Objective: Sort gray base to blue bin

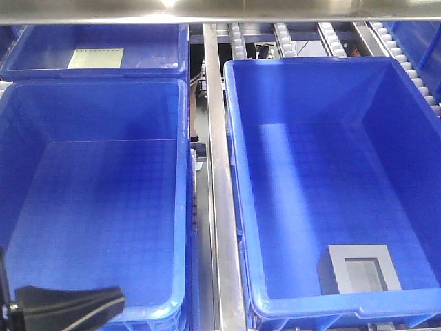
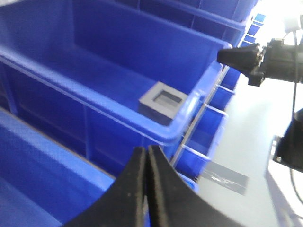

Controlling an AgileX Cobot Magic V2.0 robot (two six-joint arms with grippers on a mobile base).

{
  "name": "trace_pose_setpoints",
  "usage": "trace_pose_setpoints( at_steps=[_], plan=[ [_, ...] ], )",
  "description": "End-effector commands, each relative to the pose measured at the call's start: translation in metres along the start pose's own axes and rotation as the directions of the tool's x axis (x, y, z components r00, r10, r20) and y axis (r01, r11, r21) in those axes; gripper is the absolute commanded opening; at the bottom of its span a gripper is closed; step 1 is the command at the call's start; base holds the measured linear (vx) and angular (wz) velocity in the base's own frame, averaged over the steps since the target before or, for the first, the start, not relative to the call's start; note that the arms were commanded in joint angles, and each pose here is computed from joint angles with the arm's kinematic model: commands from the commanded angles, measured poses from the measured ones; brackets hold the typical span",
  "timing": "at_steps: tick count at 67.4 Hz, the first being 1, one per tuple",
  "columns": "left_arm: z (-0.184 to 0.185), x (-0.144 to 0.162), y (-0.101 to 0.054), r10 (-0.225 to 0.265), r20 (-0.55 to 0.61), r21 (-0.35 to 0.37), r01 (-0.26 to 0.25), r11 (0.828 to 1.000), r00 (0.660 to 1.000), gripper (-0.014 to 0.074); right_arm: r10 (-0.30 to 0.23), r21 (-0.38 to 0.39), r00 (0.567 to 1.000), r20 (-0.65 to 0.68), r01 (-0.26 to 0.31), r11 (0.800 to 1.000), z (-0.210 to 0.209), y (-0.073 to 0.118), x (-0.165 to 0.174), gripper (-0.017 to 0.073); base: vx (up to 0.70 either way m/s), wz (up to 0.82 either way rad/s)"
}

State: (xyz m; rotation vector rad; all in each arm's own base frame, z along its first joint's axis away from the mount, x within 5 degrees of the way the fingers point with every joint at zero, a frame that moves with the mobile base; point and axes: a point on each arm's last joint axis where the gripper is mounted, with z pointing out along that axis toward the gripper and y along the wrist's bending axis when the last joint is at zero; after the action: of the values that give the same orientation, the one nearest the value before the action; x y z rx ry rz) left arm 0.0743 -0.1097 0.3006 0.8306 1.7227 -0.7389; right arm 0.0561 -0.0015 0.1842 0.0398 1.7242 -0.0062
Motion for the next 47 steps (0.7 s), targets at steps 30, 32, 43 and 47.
trace_pose_setpoints(
  at_steps=[30,32,43,47],
  plan=[
    [-0.0035,-0.0197,0.0002,0.006,0.147,-0.012,-0.005,1.0,0.989,-0.0008,-0.018,0.004,0.999,0.048,0.018,1.0,0.0013,-0.0002,-0.0047,-0.0005,0.0,0.0],
    [-0.0034,-0.0193,0.0003,0.007,0.143,-0.012,-0.006,1.0,0.99,-0.0008,-0.018,0.004,0.999,0.048,0.018,1.0,0.0013,-0.0002,-0.0047,-0.0005,0.0,0.0],
    [-0.0034,-0.0187,0.0003,0.018,0.136,-0.014,-0.017,1.0,0.991,-0.0008,-0.018,0.004,0.999,0.048,0.018,1.0,0.0013,-0.0002,-0.0047,-0.0005,0.0,0.0],
    [-0.0034,-0.0188,0.0004,0.041,0.137,-0.018,-0.039,0.999,0.99,-0.0008,-0.018,0.004,0.999,0.048,0.018,1.0,0.0013,-0.0002,-0.0047,-0.0005,0.0,0.0]
  ],
)
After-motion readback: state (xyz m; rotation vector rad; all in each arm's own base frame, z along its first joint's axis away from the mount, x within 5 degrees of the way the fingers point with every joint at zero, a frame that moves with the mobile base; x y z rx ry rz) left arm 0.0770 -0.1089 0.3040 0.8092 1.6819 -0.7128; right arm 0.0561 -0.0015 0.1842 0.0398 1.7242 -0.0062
